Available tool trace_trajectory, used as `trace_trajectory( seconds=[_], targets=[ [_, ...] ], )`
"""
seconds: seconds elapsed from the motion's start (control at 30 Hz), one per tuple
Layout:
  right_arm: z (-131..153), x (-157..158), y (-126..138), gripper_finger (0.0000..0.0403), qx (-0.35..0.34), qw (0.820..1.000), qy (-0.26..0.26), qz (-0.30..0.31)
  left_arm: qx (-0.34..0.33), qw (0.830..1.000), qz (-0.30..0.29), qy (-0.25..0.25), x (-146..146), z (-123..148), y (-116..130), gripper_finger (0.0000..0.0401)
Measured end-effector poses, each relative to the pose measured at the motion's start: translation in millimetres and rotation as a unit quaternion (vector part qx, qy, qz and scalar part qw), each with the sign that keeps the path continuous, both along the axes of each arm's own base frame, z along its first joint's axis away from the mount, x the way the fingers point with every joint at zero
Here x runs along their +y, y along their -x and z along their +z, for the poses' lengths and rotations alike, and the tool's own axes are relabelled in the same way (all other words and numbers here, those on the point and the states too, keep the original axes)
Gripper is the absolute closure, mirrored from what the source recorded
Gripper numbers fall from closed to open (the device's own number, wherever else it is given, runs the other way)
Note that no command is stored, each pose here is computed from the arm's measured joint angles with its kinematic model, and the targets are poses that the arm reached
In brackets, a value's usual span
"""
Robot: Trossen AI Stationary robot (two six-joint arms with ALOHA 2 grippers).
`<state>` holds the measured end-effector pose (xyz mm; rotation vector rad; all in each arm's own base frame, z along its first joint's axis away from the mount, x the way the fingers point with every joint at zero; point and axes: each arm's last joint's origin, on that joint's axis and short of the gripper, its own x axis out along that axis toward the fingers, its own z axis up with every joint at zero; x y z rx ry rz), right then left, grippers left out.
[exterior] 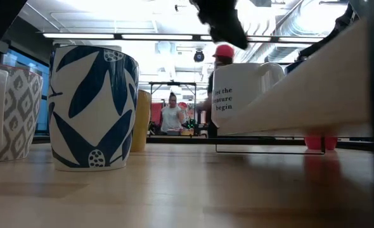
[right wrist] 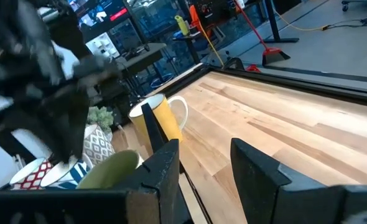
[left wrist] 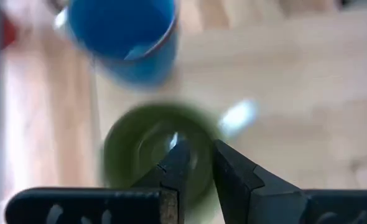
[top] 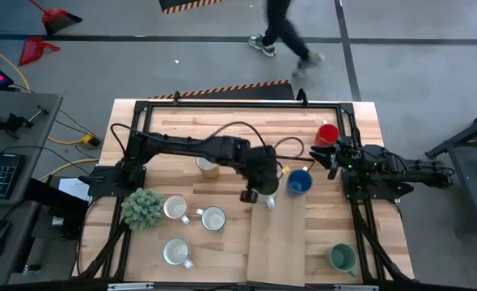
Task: Place coffee mugs
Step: Put the white mug on the shelf
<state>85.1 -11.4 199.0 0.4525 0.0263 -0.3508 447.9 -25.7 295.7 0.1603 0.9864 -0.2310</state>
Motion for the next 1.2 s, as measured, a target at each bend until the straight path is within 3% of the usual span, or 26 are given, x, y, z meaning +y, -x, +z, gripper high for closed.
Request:
trace_trajectory(
  seconds=[0.23,0.33,0.57,0.7,0.9,1.2],
  targets=[
    [0,1,0,0.0277,0.001,1.000,-0.001,0.010,0.058,0.998,0.014,-0.017,13,22,22,0.0343],
    [0,1,0,0.0277,0.001,1.000,-0.001,0.010,0.124,0.992,0.029,-0.014,17,8,32,0.0343],
    [0,1,0,0.0277,0.001,1.000,-0.001,0.009,0.172,0.984,0.051,-0.007,18,-32,35,0.0343],
    [0,1,0,0.0277,0.001,1.000,-0.001,0.010,0.163,0.984,0.067,0.000,18,-44,32,0.0343],
    [0,1,0,0.0277,-0.001,1.000,-0.001,0.009,0.108,0.991,0.075,0.013,17,-42,22,0.0343],
    [0,1,0,0.0277,-0.001,1.000,-0.001,0.010,0.110,0.992,0.044,0.053,2,-41,22,0.0343]
  ],
)
